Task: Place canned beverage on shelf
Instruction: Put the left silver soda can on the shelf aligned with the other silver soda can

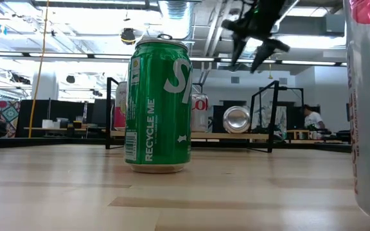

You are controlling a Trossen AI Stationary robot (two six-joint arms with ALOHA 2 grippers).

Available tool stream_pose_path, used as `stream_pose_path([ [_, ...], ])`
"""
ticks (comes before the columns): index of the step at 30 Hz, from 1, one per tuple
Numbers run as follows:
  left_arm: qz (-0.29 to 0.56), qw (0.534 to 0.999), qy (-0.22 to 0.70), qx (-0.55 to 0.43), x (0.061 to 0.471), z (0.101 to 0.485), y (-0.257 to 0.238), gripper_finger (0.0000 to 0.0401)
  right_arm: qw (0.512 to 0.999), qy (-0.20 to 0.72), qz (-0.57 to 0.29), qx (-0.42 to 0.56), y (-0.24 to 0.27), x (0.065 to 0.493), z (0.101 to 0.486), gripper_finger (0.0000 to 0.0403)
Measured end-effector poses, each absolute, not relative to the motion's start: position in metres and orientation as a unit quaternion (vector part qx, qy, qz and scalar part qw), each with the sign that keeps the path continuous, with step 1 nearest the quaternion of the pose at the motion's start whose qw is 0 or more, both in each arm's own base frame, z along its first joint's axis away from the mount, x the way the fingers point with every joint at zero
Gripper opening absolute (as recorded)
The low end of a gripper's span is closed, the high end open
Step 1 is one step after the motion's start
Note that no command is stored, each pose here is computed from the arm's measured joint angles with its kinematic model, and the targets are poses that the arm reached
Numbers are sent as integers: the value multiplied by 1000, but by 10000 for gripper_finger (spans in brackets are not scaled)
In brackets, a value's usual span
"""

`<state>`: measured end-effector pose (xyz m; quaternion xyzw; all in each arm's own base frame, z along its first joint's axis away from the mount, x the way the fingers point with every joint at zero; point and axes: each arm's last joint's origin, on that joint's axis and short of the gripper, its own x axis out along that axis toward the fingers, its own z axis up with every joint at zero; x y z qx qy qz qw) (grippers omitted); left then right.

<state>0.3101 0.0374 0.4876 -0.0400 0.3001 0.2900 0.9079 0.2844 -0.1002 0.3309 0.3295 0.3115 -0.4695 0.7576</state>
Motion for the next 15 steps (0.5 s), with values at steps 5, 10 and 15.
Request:
stream_pose_path([
  [5, 290, 907, 303, -39, 310, 487, 37, 341, 723, 372, -486, 320, -107, 310, 294, 260],
  [10, 290, 901, 320, -35, 308, 485, 37, 341, 710, 388, -483, 335, -116, 324, 280, 260],
  [15, 289, 899, 328, -30, 307, 484, 37, 341, 698, 395, -467, 372, -123, 341, 265, 260],
])
